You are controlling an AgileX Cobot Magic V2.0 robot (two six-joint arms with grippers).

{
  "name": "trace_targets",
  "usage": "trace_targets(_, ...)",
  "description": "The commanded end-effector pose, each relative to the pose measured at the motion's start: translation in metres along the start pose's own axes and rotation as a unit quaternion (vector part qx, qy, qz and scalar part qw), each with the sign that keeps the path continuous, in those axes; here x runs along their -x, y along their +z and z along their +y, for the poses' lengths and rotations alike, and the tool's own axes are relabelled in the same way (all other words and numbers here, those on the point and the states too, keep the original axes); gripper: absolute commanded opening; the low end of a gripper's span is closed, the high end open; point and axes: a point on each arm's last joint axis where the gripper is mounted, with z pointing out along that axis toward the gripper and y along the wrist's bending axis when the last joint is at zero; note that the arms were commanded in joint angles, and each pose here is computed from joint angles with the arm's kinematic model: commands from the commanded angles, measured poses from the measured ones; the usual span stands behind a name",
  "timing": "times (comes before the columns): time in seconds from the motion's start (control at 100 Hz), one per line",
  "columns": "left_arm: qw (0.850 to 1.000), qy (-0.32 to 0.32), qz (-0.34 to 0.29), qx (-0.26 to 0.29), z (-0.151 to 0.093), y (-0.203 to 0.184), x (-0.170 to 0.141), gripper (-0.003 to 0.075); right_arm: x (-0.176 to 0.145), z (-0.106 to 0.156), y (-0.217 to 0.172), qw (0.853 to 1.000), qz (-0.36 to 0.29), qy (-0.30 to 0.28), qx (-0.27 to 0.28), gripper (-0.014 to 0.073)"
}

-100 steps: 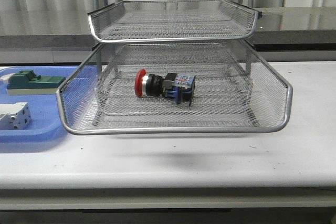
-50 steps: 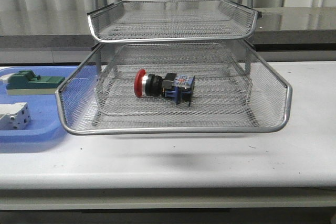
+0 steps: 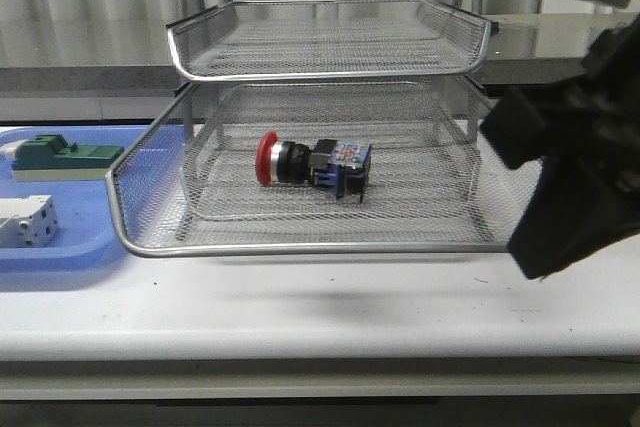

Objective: Place button on rack with both arms
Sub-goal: 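Push the middle tier back into the rack with the right gripper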

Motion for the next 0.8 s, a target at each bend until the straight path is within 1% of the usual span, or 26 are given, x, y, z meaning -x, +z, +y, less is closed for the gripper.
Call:
trace_targets(0.0,0.999,-0.010,-0.041,0.018,0.003,-0.001,0.014,-0.0020,0.016,0.014,-0.003,0.998,-0.056,-0.015,0.023,-0.0060)
trace_targets(0.1,0.999,-0.010,-0.041,0.018,0.003,-0.001,0.014,-0.0020,0.015,0.020,0.005,0.998,-0.055,-0.021,0.031,-0.0060)
trace_targets(0.28,0.999,-0.010,-0.041,0.018,0.003,-0.001,0.014,-0.0020,0.014,0.024,0.019,0.998,-0.042,-0.014,0.035,-0.0060)
trace_targets(0.45,0.999,-0.010,-0.041,0.018,0.003,-0.001,0.014,-0.0020,0.019,0.024,0.026,0.997,-0.064,-0.012,0.033,-0.0060)
trace_targets(0.67,0.999,-0.010,-0.041,0.018,0.003,-0.001,0.014,-0.0020,0.023,0.023,0.035,0.997,-0.076,-0.011,0.030,-0.0060)
trace_targets(0.79,0.999,-0.010,-0.041,0.018,0.003,-0.001,0.014,-0.0020,0.027,0.023,0.036,0.994,-0.101,-0.011,0.031,-0.0060)
